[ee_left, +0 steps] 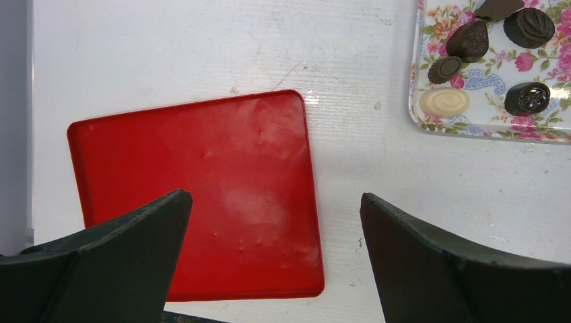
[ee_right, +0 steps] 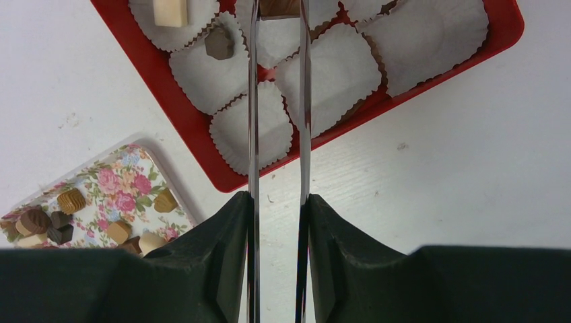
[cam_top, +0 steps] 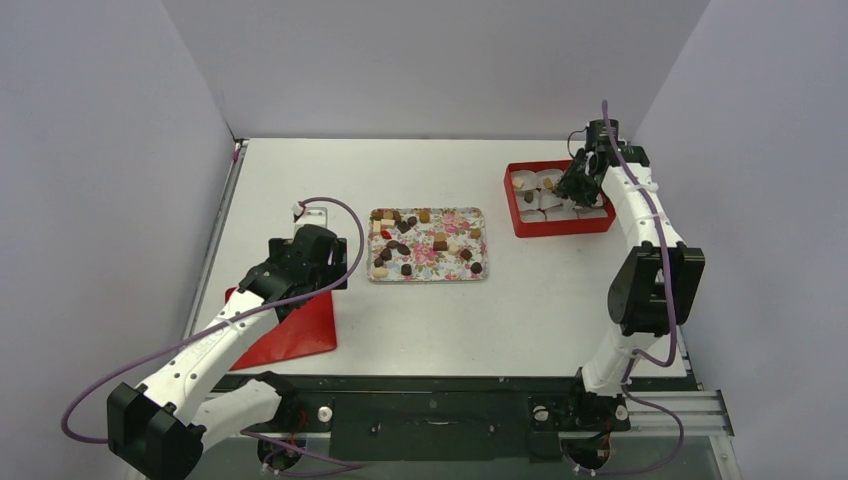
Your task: Pack the chocolate
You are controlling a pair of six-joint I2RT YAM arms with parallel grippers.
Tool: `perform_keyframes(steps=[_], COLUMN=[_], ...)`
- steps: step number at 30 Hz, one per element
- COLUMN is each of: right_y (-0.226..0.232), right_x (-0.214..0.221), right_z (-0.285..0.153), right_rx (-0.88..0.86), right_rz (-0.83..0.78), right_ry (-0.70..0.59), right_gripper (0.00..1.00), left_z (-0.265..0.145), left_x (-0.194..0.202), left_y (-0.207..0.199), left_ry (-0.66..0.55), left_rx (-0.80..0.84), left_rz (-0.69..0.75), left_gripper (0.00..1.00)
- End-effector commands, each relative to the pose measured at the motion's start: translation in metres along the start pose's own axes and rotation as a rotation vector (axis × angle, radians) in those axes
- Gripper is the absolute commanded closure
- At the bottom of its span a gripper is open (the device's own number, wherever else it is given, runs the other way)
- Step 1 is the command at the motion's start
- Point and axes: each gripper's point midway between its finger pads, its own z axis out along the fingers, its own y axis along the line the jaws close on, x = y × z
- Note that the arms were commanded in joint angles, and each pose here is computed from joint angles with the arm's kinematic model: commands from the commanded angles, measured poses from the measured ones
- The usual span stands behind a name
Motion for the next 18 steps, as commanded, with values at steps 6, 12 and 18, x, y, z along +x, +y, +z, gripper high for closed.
perform_keyframes(steps=[6,12,18], right_y=[0.0051,0.0058,0.0057], right_x=[-0.0213,-0.0229,-0.0236], right_z=[0.0067,0.0084,0.0063], right_rx=[-0.011,-0.010,-0.010], right_rz=[0.011,0.012,0.013], right_ry=[-0.050,-0.052,-0.056], right_gripper=[0.69,0.63,0.60], left_z=[-0.0024,-0.0022,-0.0026], left_x=[-0.0123,-0.0121,-0.0128], left_y=[-0.0026,-0.0022,-0.0021], left_ry=[-0.038,-0.038,-0.039], left_rx=[0.017,0.015,0.015], left_rz=[-0.019,-0.019,-0.020], left_gripper=[0.04,0.03,0.04])
